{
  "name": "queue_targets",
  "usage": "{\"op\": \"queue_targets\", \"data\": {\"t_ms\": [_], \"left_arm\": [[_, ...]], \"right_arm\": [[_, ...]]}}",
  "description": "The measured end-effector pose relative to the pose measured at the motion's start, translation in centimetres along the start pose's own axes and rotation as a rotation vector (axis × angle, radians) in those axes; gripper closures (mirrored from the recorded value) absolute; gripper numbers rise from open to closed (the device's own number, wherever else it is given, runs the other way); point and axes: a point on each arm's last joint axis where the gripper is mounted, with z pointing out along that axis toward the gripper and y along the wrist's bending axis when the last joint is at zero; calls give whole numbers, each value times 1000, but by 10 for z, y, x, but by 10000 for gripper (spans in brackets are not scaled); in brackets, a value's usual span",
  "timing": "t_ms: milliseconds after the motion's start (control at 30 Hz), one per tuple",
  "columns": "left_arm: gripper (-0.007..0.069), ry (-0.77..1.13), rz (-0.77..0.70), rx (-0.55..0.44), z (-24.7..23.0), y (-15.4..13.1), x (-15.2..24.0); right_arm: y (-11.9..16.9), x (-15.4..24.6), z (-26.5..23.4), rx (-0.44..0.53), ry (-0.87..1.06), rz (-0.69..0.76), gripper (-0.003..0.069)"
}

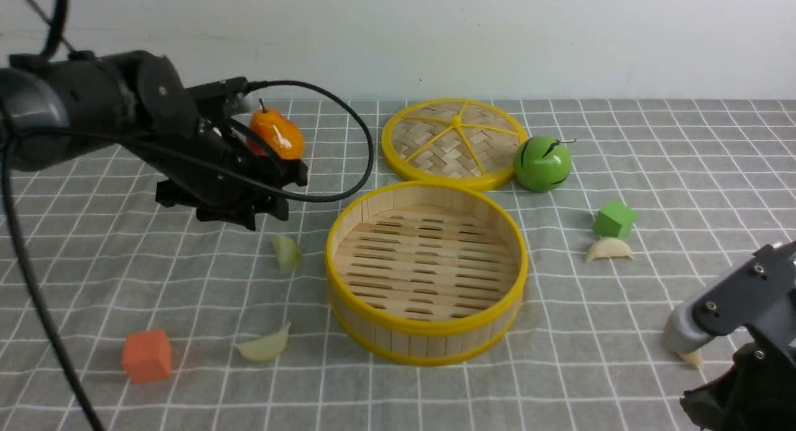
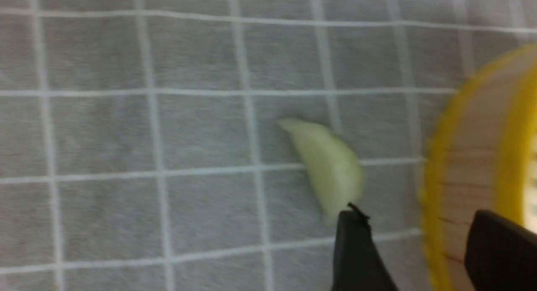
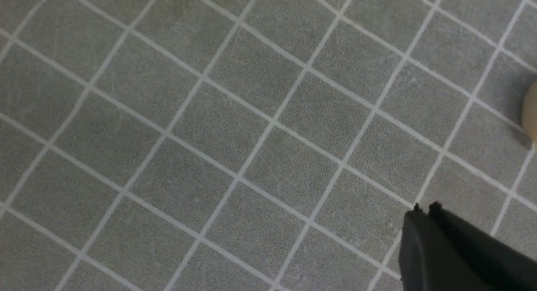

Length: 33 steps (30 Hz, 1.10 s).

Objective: Put the dumplings into the steamer on the table with the grey tablecloth.
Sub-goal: 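Reach for and grasp a dumpling on the table with the left gripper, then place the dumpling into the bamboo steamer basket with the left gripper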

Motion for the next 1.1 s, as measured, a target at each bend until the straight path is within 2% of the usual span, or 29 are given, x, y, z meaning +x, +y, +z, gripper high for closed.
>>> {"op": "queue_targets", "data": {"t_ms": [67, 200, 300, 467, 667, 800, 867, 900, 967, 1100], "left_arm": [[194, 29, -20, -69, 31, 8, -2], [186, 73, -50, -71, 61, 11, 0], [218, 74, -36, -41, 67, 8, -1], [404, 113, 34, -23, 78, -2, 8], [398, 137, 68, -7, 60, -15, 8], [398, 57, 78, 60, 16, -38, -10], [398, -20, 122, 126, -12, -62, -19], [398, -21, 128, 129, -13, -63, -18], [398, -34, 200, 175, -12, -87, -11], [398, 3, 291, 180, 31, -109, 10]], "right_arm": [[0, -1, 2, 1, -5, 1, 657], [0, -3, 2, 4, -23, 1, 655], [-1, -4, 2, 4, -28, 1, 653], [-1, -5, 2, 5, -35, 2, 648], [-1, -5, 2, 5, -38, 23, 644], [0, -6, 2, 3, -42, 29, 640], [0, -6, 2, -1, -46, 35, 639], [0, -6, 2, -1, -46, 36, 639], [0, -6, 2, -3, -50, 40, 637], [0, -6, 2, -3, -50, 42, 633]]}}
